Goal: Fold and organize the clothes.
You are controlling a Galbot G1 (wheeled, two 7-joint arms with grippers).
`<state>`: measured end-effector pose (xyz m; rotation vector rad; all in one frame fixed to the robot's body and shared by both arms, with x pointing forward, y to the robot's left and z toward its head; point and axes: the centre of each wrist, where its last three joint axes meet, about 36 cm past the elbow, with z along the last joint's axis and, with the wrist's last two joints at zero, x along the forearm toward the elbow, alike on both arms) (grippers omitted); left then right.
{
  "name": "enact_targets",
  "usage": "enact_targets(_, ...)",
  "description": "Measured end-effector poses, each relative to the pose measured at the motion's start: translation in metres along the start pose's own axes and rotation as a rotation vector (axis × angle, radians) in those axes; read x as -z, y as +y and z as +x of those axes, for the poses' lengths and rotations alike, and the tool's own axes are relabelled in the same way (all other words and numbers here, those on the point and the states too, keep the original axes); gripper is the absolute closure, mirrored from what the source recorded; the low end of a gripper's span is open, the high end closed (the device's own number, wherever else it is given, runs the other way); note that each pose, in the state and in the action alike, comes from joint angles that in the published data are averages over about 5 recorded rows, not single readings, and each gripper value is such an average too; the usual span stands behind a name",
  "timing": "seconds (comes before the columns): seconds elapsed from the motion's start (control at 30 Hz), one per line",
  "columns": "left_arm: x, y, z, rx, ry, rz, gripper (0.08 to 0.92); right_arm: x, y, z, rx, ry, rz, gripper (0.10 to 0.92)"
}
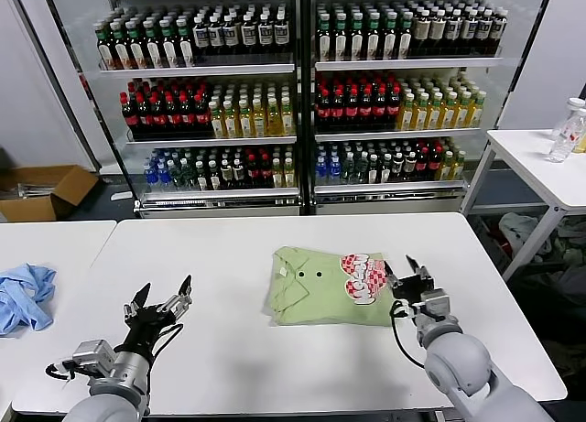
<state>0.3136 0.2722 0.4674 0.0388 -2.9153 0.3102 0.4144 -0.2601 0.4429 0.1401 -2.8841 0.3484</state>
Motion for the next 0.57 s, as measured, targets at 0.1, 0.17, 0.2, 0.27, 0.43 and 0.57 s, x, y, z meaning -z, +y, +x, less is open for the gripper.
enact_targets(0.1,0.001,-0.002,0.005,0.0,-0.005,-0.01,0.177,0.005,-0.004,0.015,-0.007,-0.069,-0.017,0.376)
enact_targets(0.17,0.002,-0.002,0.009,-0.001,-0.009,-0.018,0.176,0.007,-0.006,0.026,-0.011,-0.105,-0.028,0.324)
enact_targets(0.2,0.003,-0.003,0.011,-0.001,-0.011,-0.023,0.177,0.008,-0.008,0.031,-0.013,-0.12,-0.033,0.298)
enact_targets(0.27,0.004,-0.003,0.015,-0.002,-0.015,-0.035,0.177,0.009,-0.01,0.042,-0.014,-0.143,-0.043,0.245)
enact_targets(0.43,0.009,-0.002,0.022,-0.007,-0.021,-0.055,0.177,0.011,-0.012,0.065,-0.02,-0.181,-0.067,0.201)
enact_targets(0.57,0.011,-0.001,0.027,-0.011,-0.023,-0.062,0.177,0.013,-0.014,0.078,-0.026,-0.195,-0.081,0.2)
